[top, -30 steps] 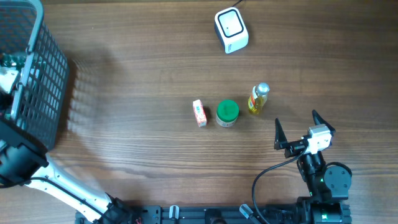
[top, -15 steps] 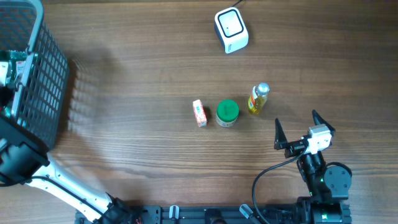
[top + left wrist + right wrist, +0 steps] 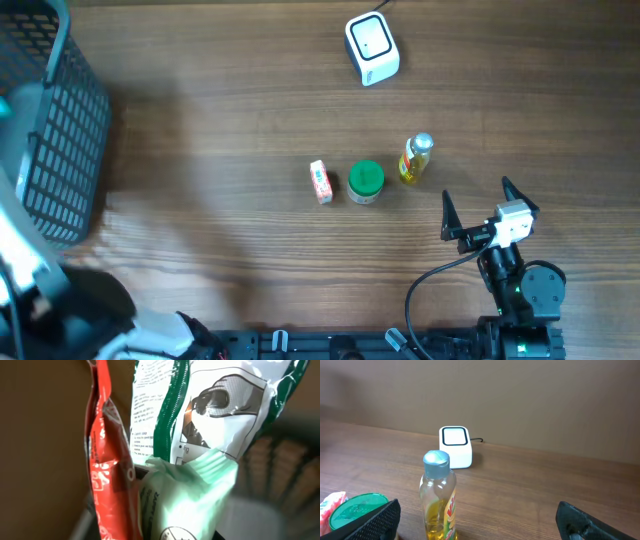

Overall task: Scan the item barcode
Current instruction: 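Grasp the green 3M glove packets in the basket with the left gripper, then carry the glove packets out and lower them onto the table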

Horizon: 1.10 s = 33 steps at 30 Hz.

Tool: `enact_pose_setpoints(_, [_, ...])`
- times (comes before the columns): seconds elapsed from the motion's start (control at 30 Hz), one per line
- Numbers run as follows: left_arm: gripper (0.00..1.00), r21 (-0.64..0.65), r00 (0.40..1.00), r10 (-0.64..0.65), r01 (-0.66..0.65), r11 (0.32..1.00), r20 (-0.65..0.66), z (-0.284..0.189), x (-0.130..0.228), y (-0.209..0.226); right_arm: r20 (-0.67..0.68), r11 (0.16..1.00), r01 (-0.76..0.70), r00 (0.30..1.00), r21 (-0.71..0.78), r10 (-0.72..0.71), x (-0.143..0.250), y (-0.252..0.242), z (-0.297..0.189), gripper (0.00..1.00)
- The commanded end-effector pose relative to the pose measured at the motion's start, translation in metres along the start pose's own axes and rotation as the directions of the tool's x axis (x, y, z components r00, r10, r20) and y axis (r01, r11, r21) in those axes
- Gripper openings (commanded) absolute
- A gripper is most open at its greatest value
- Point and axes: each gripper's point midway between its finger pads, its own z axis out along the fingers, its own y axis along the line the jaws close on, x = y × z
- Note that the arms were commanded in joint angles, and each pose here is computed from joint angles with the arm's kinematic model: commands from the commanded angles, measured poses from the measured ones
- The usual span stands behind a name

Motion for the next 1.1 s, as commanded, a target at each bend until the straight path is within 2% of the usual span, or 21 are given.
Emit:
enact_pose_setpoints(0.0, [0.22,-0.003,0.968,-0.174,0.177,0.984,0.182,-0.071,-0.066,0.0,0.007,1.0,0.002,1.0,0.015,-0.002,-0.001,-0.003,0.0,1.0])
enact_pose_setpoints(0.07, [0.21,0.086,0.93,-0.307,0.295,0.952,0.205,-0.108,-0.085,-0.023,0.007,1.0,0.003,1.0,0.015,-0.003,-0.001,-0.003,0.0,1.0])
enact_pose_setpoints(0.13, [0.19,0.186,0.898,-0.414,0.386,0.904,0.149,-0.133,-0.087,-0.054,0.007,1.0,0.003,1.0,0.015,-0.003,-0.001,-0.003,0.0,1.0])
enact_pose_setpoints(0.27, [0.19,0.337,0.886,-0.453,0.458,0.823,-0.098,-0.155,-0.064,-0.135,0.007,1.0,0.003,1.0,0.015,-0.003,-0.001,-0.003,0.0,0.99])
enact_pose_setpoints(0.33, [0.19,0.385,0.881,-0.411,0.472,0.793,-0.234,-0.162,-0.046,-0.177,0.007,1.0,0.003,1.0,0.015,-0.003,-0.001,-0.003,0.0,1.0])
enact_pose_setpoints(0.43, [0.17,0.434,0.874,-0.276,0.445,0.783,-0.399,-0.17,-0.016,-0.231,0.007,1.0,0.003,1.0,0.015,-0.003,-0.001,-0.003,0.0,1.0])
enact_pose_setpoints(0.53, [0.14,0.466,0.838,-0.131,0.416,0.781,-0.529,-0.173,0.017,-0.28,0.007,1.0,0.002,1.0,0.015,-0.002,-0.001,-0.003,0.0,1.0])
enact_pose_setpoints(0.57, [0.14,0.473,0.813,-0.061,0.395,0.787,-0.579,-0.171,0.04,-0.307,0.007,1.0,0.002,1.0,0.015,-0.002,-0.002,-0.003,0.0,1.0])
enact_pose_setpoints(0.7, [0.15,0.454,0.758,0.041,0.346,0.821,-0.651,-0.16,0.101,-0.36,0.007,1.0,0.003,1.0,0.015,-0.003,-0.001,-0.003,0.0,1.0])
enact_pose_setpoints(0.77, [0.15,0.467,0.751,0.073,0.328,0.821,-0.656,-0.159,0.124,-0.38,0.007,1.0,0.003,1.0,0.015,-0.003,-0.001,-0.003,0.0,1.0])
enact_pose_setpoints(0.87, [0.15,0.45,0.773,0.103,0.251,0.857,-0.626,-0.152,0.15,-0.396,0.007,1.0,0.003,1.0,0.015,-0.003,-0.001,-0.003,0.0,1.0])
enact_pose_setpoints(1.07, [0.18,0.459,0.827,0.123,0.175,0.871,-0.548,-0.146,0.173,-0.422,0.007,1.0,0.002,1.0,0.015,-0.002,-0.001,-0.003,0.0,1.0])
